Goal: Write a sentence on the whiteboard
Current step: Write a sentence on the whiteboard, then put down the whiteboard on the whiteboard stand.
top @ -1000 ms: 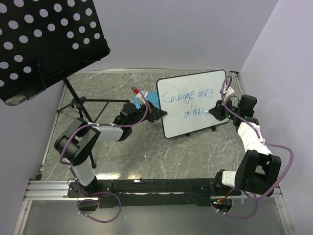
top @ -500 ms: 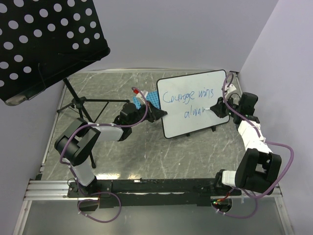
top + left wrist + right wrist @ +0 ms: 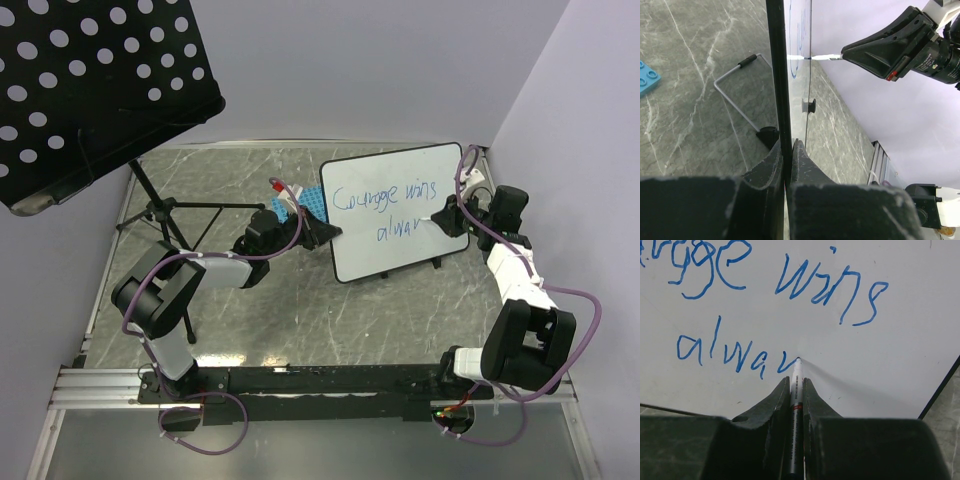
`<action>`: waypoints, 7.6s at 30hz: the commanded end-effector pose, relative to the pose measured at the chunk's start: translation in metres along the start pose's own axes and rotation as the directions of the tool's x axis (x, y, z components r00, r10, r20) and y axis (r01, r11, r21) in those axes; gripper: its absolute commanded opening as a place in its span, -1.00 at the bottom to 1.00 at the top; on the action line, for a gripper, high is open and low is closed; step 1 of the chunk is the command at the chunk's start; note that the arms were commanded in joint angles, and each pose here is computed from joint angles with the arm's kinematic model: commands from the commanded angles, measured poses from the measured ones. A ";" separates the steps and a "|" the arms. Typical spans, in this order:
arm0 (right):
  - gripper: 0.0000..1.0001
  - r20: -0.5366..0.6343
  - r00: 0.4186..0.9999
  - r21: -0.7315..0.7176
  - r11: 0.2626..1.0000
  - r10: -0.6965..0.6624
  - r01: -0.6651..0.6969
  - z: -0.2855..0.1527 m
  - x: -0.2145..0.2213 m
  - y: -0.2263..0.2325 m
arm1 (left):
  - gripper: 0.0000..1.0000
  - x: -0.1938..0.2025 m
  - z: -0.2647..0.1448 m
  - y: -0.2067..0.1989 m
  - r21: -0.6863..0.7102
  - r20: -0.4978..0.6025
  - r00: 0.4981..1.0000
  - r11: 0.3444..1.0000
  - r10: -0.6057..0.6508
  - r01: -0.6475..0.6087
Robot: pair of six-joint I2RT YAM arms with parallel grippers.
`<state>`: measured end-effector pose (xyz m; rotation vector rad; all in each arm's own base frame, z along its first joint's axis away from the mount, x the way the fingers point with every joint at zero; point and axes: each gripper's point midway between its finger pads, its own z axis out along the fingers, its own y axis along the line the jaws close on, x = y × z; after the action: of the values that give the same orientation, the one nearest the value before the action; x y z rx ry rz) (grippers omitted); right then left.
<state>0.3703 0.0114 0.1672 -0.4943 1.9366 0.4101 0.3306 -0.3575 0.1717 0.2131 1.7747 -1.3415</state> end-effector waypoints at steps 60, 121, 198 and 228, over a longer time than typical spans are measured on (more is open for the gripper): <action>-1.00 0.139 0.990 -0.009 1.000 0.020 -0.019 -0.052 -0.036 0.010 | -0.98 0.006 -0.004 -0.009 0.067 -0.014 0.996 0.994 0.091 -0.090; -1.00 0.149 0.989 0.039 0.999 0.025 -0.031 -0.001 0.000 -0.022 | -0.98 0.007 0.002 -0.009 0.083 -0.013 0.999 0.995 0.050 -0.049; -1.00 0.163 0.986 -0.026 0.999 -0.017 0.022 -0.056 -0.065 0.040 | -0.98 0.003 0.000 -0.012 0.088 -0.004 0.998 0.994 0.070 -0.069; -1.00 0.233 0.969 -0.114 0.992 0.087 -0.062 -0.094 -0.069 0.062 | -0.98 -0.001 0.008 -0.014 0.109 -0.010 0.994 0.988 0.113 -0.111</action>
<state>0.2957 0.0266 0.2611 -0.3792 1.7514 0.6044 0.3312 -0.3587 0.1667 0.2248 1.7625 -1.3625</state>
